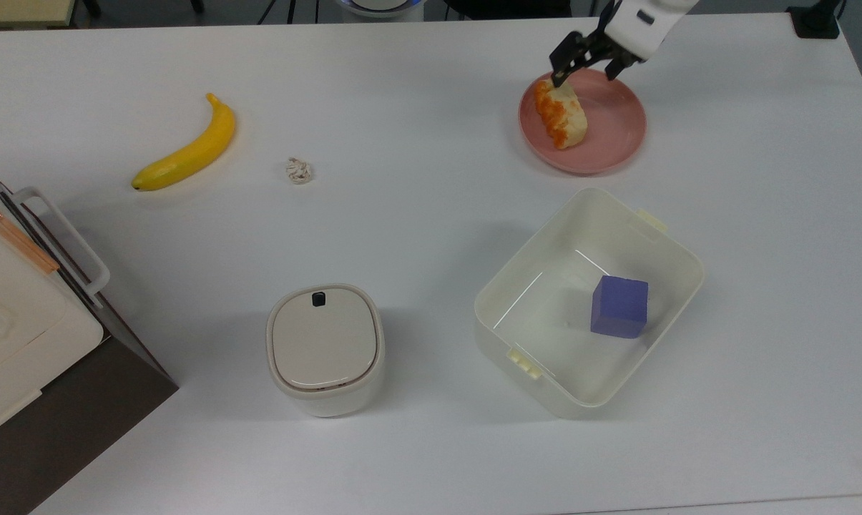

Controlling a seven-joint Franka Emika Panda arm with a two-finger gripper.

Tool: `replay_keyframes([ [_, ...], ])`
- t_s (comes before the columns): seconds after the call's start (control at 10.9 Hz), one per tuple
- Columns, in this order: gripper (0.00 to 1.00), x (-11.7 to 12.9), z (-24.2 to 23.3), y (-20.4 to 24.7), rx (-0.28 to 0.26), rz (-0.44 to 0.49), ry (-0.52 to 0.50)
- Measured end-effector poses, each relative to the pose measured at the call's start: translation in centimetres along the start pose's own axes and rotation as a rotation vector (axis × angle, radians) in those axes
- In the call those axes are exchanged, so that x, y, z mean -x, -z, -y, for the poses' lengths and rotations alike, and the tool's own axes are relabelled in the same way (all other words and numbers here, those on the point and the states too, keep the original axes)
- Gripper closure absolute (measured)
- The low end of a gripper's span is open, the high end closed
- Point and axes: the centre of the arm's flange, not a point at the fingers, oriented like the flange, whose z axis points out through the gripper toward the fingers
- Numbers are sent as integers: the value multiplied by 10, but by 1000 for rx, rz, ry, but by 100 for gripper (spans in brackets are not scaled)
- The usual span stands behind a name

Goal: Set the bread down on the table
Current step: 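Lower the gripper onto the bread and close it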

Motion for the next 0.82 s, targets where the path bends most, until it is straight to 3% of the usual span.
replay_keyframes([
  [0.37,0,-23,-25,-36,41,22,-24],
  [0.55,7,-25,-24,-42,58,25,-14],
  [0.64,14,-25,-23,-45,69,27,-7],
  [0.82,49,-26,-23,-47,93,18,7],
])
